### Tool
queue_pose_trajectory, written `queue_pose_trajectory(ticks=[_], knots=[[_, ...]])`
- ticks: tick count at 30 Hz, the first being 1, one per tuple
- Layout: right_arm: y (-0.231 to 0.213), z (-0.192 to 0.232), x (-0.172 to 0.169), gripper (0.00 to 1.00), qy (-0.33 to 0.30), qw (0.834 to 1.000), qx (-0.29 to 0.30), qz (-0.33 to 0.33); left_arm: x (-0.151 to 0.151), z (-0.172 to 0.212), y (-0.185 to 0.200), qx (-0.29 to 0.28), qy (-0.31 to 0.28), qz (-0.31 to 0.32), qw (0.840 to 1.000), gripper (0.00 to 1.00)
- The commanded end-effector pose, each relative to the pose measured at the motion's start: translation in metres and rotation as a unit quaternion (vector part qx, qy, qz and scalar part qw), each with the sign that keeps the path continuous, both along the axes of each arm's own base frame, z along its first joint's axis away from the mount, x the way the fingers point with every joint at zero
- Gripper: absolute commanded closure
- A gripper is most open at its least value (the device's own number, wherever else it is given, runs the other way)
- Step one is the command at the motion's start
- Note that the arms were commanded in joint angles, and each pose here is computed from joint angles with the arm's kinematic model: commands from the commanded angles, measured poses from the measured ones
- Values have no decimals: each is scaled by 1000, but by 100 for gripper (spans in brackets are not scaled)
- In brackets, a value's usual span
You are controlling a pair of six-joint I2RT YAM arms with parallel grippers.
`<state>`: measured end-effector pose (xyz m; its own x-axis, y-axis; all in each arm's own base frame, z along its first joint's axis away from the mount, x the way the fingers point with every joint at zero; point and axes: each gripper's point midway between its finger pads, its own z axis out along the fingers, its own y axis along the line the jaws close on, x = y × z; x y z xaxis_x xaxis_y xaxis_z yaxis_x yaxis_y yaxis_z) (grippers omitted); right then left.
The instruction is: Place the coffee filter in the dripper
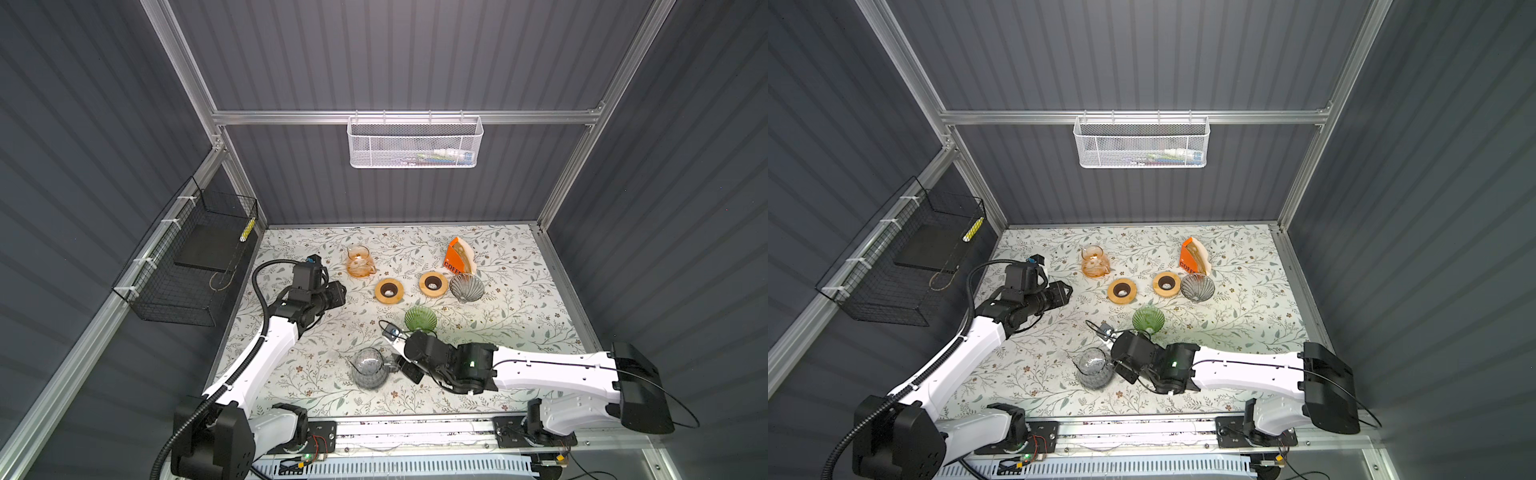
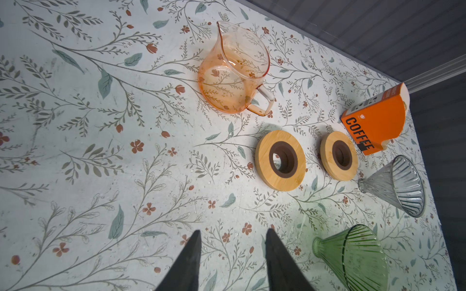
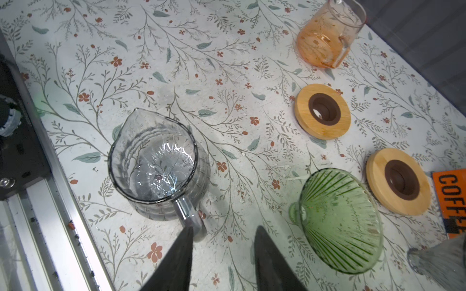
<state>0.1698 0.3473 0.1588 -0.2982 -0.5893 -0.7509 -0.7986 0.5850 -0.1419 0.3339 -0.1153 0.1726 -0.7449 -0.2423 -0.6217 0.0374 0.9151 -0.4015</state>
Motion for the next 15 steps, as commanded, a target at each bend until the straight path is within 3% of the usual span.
queue_pose_trajectory(ticks=[1, 6, 15], knots=[[-8, 11, 14, 58, 23, 998, 45, -31, 0, 12, -18, -29, 2, -39, 999, 57], [-26, 35, 43, 56, 42, 990, 109, -75, -1, 5, -34, -46, 24, -57, 997, 57], [-60, 54, 73, 53, 30, 977, 166, -127, 13, -17, -71, 20, 61, -94, 994, 57]])
